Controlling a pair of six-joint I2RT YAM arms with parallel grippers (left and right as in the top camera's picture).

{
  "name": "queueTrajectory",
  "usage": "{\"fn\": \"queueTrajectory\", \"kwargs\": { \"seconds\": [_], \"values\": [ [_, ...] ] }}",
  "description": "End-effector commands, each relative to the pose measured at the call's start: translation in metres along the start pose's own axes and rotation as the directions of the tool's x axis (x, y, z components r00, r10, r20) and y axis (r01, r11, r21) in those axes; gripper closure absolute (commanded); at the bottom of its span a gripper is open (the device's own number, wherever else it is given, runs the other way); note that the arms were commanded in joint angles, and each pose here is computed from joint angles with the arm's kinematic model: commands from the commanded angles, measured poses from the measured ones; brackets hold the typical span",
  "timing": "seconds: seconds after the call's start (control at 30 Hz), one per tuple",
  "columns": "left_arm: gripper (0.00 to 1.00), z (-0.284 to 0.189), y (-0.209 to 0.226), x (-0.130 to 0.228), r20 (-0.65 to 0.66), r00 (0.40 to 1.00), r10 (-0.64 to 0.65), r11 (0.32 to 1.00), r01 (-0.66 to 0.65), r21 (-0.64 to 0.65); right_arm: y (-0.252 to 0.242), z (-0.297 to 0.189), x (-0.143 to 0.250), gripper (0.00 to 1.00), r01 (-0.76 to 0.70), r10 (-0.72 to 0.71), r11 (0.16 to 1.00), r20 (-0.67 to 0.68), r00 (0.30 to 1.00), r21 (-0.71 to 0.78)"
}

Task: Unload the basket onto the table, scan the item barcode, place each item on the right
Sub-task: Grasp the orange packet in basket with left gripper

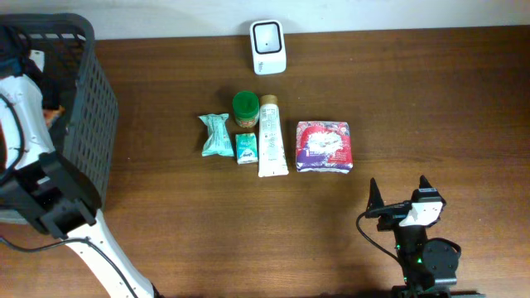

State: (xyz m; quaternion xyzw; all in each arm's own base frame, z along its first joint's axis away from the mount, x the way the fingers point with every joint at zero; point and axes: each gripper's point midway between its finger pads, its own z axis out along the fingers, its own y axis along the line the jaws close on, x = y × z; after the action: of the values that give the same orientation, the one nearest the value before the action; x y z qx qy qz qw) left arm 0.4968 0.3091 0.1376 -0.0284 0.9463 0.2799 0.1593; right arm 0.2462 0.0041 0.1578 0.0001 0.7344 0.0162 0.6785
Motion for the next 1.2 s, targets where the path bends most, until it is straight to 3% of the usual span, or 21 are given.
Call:
{"fn": "queueTrajectory", "kwargs": {
  "seconds": [0.0, 0.2, 0.37, 0.57, 0.7, 0.77, 0.9, 1.07, 1.17],
  "values": [
    [0.16, 0.029, -0.026, 0.002, -0.018, 0.994, 0.112, 0.993, -0.111, 0.038, 0.0, 0.0, 0.003, 0.01, 0.0, 0.0, 1.0, -0.004, 1.0, 0.0],
    [0.27, 0.065, -0.045, 0.004, -0.024, 0.987, 0.161, 0.986, -0.16, 0.046, 0.0, 0.0, 0.003, 0.01, 0.0, 0.0, 1.0, -0.004, 1.0, 0.001],
    [0.33, 0.065, -0.049, -0.01, 0.035, 0.989, 0.147, 0.987, -0.149, 0.056, 0.0, 0.0, 0.003, 0.01, 0.0, 0.0, 1.0, -0.004, 1.0, 0.001],
    [0.3, 0.012, -0.022, -0.031, 0.12, 0.991, 0.053, 0.997, -0.059, 0.041, 0.0, 0.0, 0.003, 0.01, 0.0, 0.0, 1.0, -0.004, 1.0, 0.001],
    [0.33, -0.008, -0.017, -0.03, 0.13, 0.988, 0.089, 0.994, -0.097, 0.054, 0.0, 0.0, 0.003, 0.01, 0.0, 0.0, 1.0, -0.004, 1.0, 0.001],
    [0.37, -0.001, -0.036, -0.028, 0.159, 0.976, 0.148, 0.978, -0.168, 0.124, 0.0, 0.0, 0.003, 0.01, 0.0, 0.0, 1.0, -0.004, 1.0, 0.001],
    [0.33, 0.036, -0.051, -0.017, 0.183, 0.947, 0.263, 0.954, -0.283, 0.094, 0.0, 0.0, 0.003, 0.01, 0.0, 0.0, 1.0, -0.004, 1.0, 0.001],
    [0.34, 0.055, -0.029, -0.023, 0.251, 0.941, 0.226, 0.972, -0.235, 0.009, 0.0, 0.0, 0.003, 0.01, 0.0, 0.0, 1.0, -0.004, 1.0, 0.001],
    [0.32, 0.063, -0.028, -0.026, 0.332, 0.924, 0.188, 0.973, -0.222, 0.067, 0.0, 0.0, 0.003, 0.02, 0.0, 0.0, 1.0, -0.004, 1.0, 0.001]
  ]
}}
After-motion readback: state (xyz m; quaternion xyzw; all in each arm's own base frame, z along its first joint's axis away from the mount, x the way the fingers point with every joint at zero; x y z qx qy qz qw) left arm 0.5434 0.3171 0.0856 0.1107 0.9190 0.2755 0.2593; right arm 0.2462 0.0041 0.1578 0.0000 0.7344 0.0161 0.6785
